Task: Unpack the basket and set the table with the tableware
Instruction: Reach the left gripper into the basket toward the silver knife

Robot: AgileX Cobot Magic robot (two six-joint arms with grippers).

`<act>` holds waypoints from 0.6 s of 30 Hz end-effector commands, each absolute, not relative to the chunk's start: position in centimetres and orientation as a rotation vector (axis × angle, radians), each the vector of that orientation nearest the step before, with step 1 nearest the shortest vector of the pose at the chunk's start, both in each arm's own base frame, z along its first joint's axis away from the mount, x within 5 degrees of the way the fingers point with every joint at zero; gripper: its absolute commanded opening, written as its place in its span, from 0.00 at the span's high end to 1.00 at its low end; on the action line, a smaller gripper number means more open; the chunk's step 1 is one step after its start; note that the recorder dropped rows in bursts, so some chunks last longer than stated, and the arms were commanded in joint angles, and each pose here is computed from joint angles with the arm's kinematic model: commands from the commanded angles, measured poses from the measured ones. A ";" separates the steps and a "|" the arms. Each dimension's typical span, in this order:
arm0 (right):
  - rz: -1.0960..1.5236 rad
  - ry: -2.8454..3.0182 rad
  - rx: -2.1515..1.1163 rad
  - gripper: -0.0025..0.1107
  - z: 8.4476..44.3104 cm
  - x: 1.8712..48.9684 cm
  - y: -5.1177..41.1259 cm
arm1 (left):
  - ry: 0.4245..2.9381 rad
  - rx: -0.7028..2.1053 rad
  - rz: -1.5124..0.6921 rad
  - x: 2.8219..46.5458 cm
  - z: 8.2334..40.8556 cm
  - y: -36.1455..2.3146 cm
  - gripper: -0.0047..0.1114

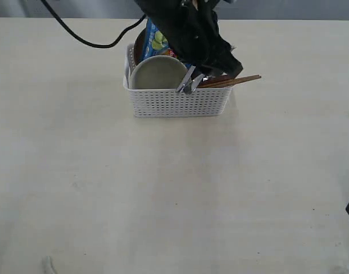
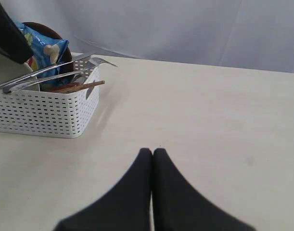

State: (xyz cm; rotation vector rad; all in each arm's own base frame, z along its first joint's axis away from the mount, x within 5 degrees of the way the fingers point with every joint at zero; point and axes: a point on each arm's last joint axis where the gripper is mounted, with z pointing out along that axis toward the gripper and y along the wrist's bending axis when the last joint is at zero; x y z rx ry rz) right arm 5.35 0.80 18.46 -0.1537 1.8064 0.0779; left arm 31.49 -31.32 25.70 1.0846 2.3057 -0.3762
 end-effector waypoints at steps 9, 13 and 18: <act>0.082 1.798 -0.154 0.98 18.4 5.3 0.8 | 2.378 0.992 -0.184 35.0 23.3 -33.0 0.54; 0.082 1.798 -0.154 0.98 18.4 5.3 0.8 | 2.410 0.985 -0.184 35.0 22.5 -33.1 0.59; 0.082 1.798 -0.154 0.98 18.4 5.3 0.8 | 2.413 0.946 -0.197 35.3 22.1 -33.3 0.64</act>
